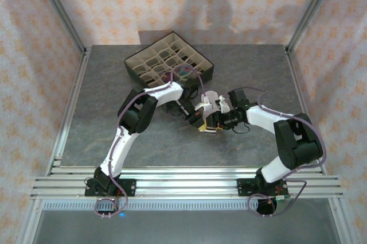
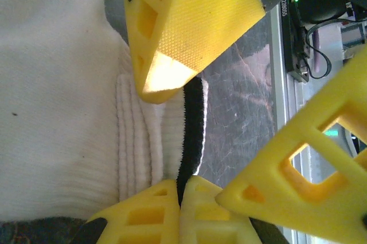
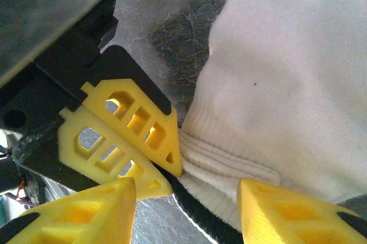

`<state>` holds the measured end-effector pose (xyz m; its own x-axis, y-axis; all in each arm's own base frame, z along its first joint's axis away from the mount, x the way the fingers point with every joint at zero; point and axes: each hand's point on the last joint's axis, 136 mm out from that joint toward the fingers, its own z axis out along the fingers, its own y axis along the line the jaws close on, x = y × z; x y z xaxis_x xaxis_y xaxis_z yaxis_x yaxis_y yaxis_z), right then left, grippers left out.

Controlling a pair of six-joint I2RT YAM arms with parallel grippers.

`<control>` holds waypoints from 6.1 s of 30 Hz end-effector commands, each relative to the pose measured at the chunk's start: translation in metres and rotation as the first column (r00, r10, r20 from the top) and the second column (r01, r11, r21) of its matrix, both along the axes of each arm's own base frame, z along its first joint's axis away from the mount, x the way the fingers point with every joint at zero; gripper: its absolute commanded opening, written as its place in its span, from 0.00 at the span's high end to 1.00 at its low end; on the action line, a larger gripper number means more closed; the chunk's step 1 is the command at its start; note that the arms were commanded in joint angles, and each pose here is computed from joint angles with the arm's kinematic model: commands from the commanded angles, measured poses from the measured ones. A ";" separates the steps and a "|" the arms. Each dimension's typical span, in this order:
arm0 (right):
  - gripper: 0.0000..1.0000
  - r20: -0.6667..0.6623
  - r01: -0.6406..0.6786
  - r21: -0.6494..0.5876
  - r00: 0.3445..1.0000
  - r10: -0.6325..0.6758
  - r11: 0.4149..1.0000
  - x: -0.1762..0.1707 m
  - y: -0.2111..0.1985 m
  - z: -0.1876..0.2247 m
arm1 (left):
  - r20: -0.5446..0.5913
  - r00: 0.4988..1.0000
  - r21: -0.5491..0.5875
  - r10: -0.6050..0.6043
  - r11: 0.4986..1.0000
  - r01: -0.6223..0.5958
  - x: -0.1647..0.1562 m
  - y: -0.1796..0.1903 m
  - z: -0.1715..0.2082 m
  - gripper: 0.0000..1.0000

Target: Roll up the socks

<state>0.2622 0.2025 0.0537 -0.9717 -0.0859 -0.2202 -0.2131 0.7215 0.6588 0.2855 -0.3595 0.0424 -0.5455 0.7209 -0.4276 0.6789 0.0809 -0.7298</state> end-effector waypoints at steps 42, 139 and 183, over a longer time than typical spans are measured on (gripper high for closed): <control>0.54 0.205 -0.366 -0.708 0.712 0.671 0.604 -0.018 -0.008 -0.043 | -0.216 0.973 0.079 0.082 0.995 -0.067 0.011 0.011 -0.001 1.00; 0.94 -0.181 0.019 -0.557 0.973 -0.144 0.830 -0.015 -0.042 -0.066 | 0.894 0.414 -0.113 0.172 0.980 -0.164 0.012 0.022 0.019 0.66; 0.64 -0.131 0.146 -0.362 0.970 -0.205 0.921 0.034 -0.031 -0.014 | 0.861 0.400 0.349 -0.314 0.937 -0.017 -0.036 0.041 -0.033 1.00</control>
<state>0.2982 0.1676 0.0597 -0.9947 0.0192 -0.1012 -0.0189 0.9319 0.3622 0.2768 -0.3515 0.0302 0.2538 0.8586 -0.4454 0.8793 -0.0131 0.4760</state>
